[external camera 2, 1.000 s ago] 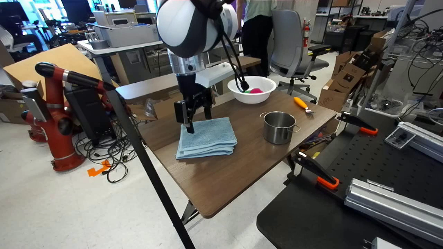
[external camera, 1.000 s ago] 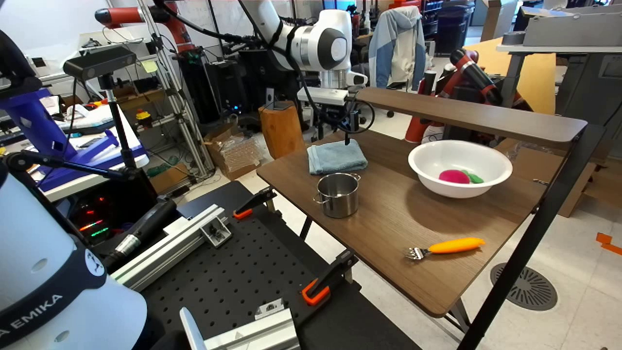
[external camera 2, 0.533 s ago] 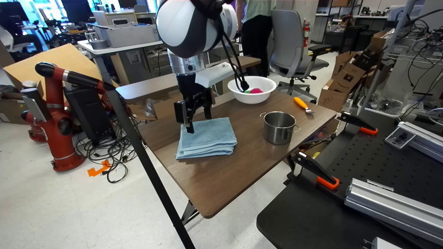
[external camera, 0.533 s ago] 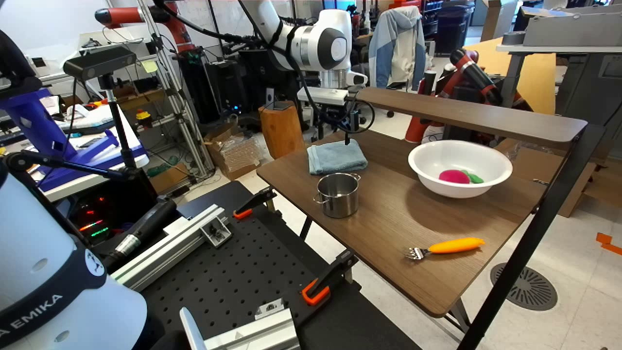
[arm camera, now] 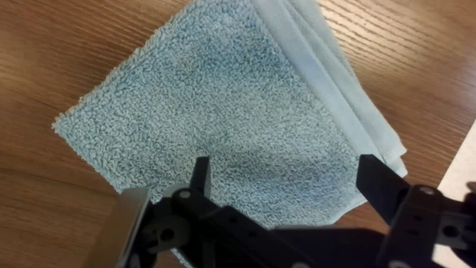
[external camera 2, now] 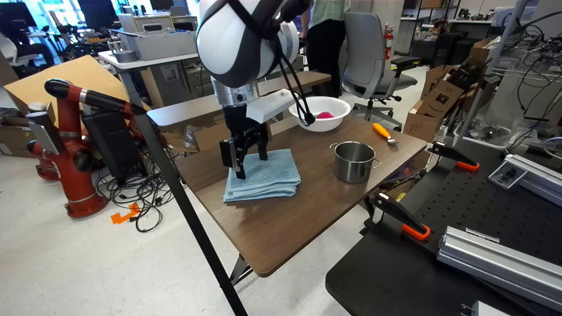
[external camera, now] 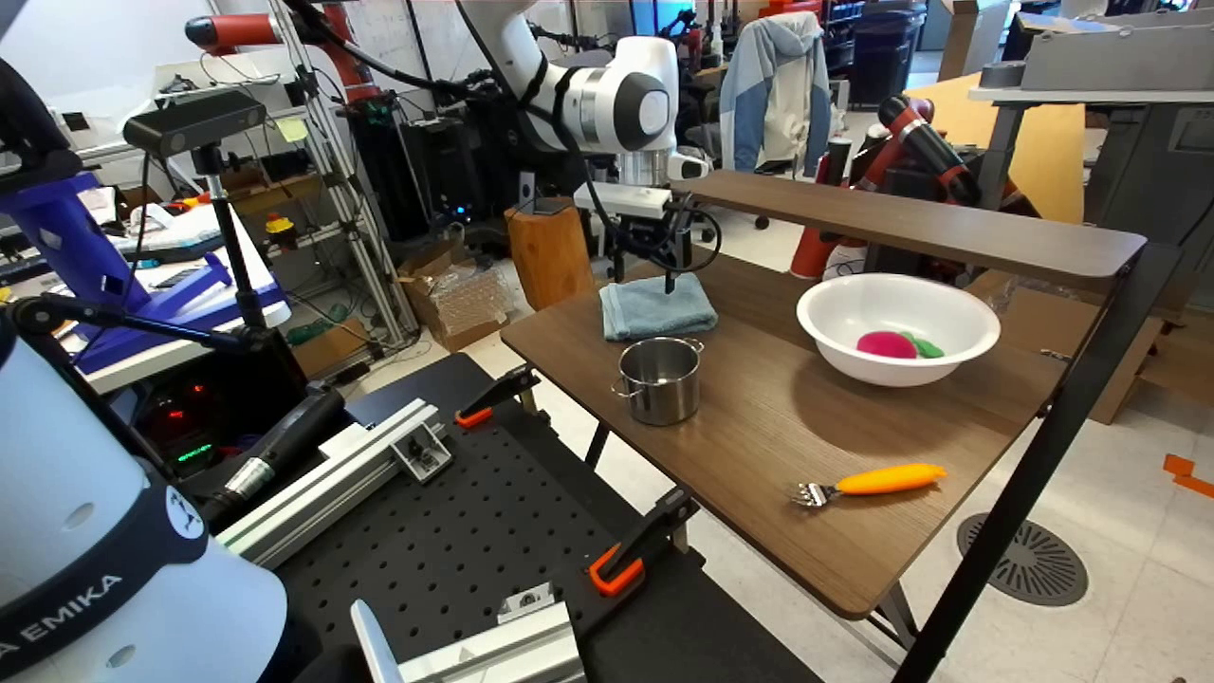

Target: Move the towel to the right

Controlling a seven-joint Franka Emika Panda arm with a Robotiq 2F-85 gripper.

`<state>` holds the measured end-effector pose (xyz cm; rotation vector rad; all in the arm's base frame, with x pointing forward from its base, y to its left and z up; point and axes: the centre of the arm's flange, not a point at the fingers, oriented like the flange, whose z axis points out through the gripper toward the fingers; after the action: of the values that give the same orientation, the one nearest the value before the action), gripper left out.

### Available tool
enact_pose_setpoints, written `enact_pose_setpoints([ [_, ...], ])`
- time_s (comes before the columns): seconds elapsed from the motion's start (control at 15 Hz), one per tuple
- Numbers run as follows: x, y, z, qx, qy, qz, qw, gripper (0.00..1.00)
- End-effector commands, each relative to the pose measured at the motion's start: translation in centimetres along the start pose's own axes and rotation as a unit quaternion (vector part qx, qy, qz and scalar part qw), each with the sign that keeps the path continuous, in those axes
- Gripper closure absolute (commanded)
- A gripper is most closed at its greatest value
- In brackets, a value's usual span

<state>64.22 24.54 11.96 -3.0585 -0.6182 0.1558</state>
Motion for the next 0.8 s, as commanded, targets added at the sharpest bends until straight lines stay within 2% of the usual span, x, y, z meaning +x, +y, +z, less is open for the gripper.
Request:
enact_pose_setpoints([
  [0.0, 1.4, 0.2, 1.1, -0.010, 0.014, 0.009, 0.9998, 0.00],
  [0.4, 2.3, 1.3, 3.2, -0.016, 0.008, 0.020, 0.9996, 0.00],
  [0.73, 1.8, 2.1, 3.6, -0.025, 0.009, 0.032, 0.9991, 0.00],
])
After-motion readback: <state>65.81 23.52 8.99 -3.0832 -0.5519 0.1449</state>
